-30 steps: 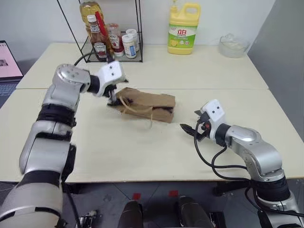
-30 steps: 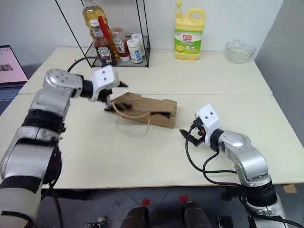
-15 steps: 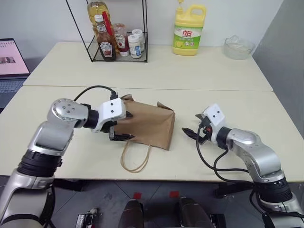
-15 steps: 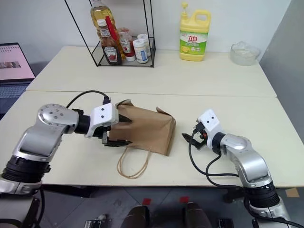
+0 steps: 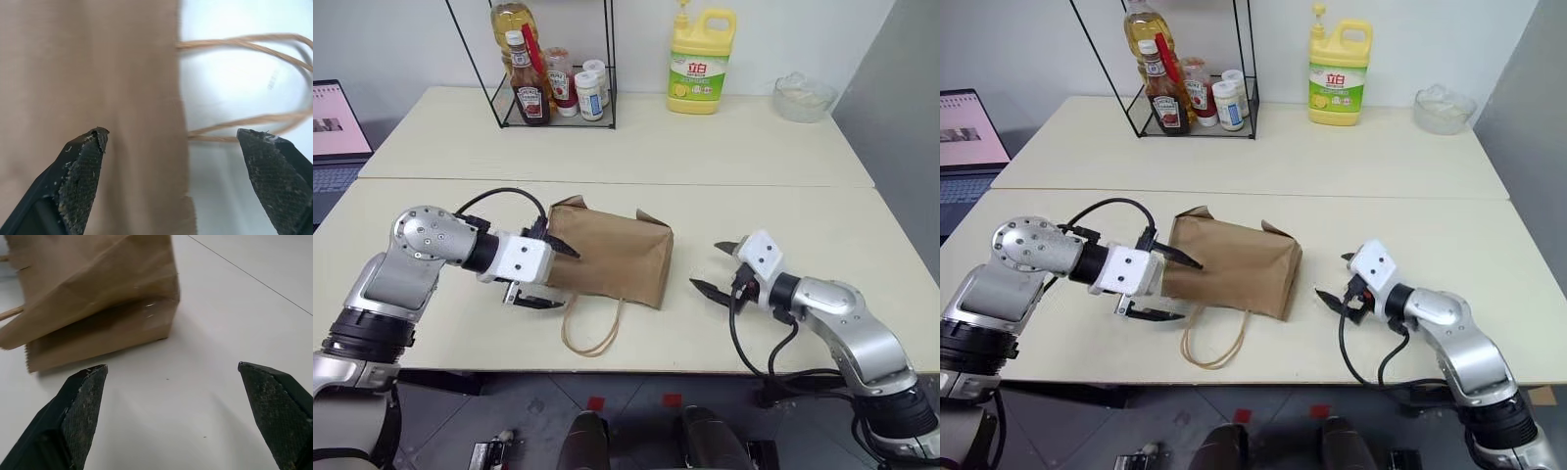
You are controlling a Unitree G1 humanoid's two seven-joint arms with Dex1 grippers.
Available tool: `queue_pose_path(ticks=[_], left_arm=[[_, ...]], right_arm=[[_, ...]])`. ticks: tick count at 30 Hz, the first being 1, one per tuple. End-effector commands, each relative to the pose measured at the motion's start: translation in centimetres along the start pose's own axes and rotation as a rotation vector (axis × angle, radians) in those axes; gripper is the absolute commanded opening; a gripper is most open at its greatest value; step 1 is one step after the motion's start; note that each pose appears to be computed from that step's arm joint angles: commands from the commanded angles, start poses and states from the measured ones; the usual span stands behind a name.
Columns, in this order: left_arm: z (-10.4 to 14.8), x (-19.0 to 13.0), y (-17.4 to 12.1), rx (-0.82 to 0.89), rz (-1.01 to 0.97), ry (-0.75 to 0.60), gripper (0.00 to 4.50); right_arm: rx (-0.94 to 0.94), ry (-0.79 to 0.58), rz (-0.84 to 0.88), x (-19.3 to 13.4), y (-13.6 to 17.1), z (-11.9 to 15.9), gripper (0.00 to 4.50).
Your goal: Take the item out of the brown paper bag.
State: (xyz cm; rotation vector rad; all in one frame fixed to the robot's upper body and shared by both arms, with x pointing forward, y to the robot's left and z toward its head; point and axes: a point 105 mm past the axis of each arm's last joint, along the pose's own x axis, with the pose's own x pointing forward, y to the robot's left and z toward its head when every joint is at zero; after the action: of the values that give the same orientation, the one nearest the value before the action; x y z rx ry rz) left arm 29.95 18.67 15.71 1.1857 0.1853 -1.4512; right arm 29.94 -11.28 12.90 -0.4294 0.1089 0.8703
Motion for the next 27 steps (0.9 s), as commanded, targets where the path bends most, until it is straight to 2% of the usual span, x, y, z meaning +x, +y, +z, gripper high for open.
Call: queue_pose_path(ticks=[1,10,14,17,25,27], left_arm=[[0.7,0.4,0.1,0.076,-0.016,-0.026,4.50],[1.4,3.5,-1.6,0.197,-0.030,-0.086,4.50],[1.7,4.4,-1.1,0.170,0.021,-0.125,4.50],[1.5,4.6,-1.3,0.166,0.022,-0.130,3.94],[2.2,3.8,-0.2,0.021,0.068,-0.191,1.39],[2.5,3.4,1.2,-0.076,0.131,-0.232,0.78]], right_arm=[[-0.070,-0.049,0.008,-0.5,0.1,1.5,4.48],[-0.083,-0.037,-0.031,-0.9,-0.4,1.5,4.48],[-0.102,-0.032,-0.042,-1.0,-0.5,1.5,4.48],[-0.114,-0.029,-0.032,-1.3,-0.3,1.5,4.50],[-0.157,-0.034,0.011,-1.7,0.0,1.4,4.50],[-0.193,-0.011,0.050,-2.1,0.5,0.7,4.50]])
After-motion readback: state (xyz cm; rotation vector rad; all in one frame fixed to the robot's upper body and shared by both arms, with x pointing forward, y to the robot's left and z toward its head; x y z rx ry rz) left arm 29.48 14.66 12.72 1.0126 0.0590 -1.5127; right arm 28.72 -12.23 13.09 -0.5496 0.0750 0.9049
